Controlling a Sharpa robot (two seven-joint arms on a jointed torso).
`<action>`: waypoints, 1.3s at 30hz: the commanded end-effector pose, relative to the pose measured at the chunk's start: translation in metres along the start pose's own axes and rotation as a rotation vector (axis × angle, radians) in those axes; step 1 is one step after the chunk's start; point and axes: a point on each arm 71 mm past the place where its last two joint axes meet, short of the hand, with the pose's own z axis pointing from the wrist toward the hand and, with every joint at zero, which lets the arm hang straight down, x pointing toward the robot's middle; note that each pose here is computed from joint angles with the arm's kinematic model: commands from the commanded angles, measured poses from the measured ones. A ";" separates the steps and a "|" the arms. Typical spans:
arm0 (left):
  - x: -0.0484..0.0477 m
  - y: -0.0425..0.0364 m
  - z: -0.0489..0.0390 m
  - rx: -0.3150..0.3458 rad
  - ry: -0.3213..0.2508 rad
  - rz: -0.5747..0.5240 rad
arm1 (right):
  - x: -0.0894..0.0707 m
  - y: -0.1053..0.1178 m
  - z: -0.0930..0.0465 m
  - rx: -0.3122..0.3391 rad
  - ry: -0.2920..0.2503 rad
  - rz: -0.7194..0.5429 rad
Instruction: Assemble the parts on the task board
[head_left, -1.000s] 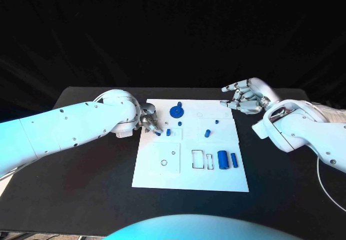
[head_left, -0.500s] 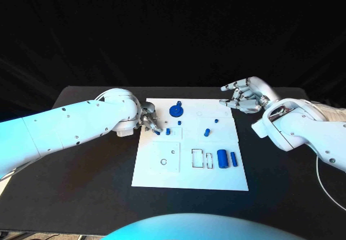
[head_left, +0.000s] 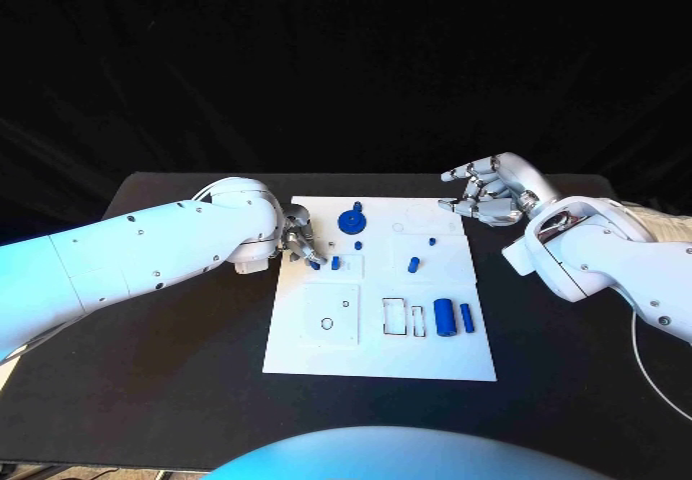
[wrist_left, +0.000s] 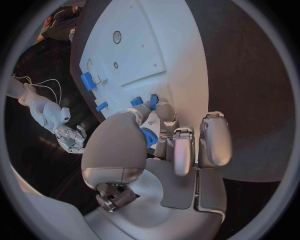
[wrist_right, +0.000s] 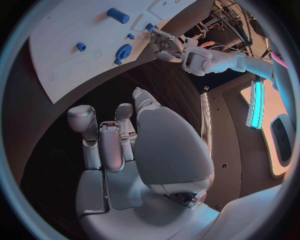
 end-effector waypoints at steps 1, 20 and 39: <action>0.0091 -0.0015 0.0024 -0.008 0.032 -0.002 | 0.001 0.001 0.000 -0.012 0.012 -0.004; 0.0075 0.0004 0.0040 -0.031 0.021 -0.004 | 0.002 0.001 0.000 -0.010 0.013 0.002; 0.0034 0.0051 0.0049 -0.045 -0.019 -0.033 | 0.002 0.000 0.000 -0.007 0.015 0.005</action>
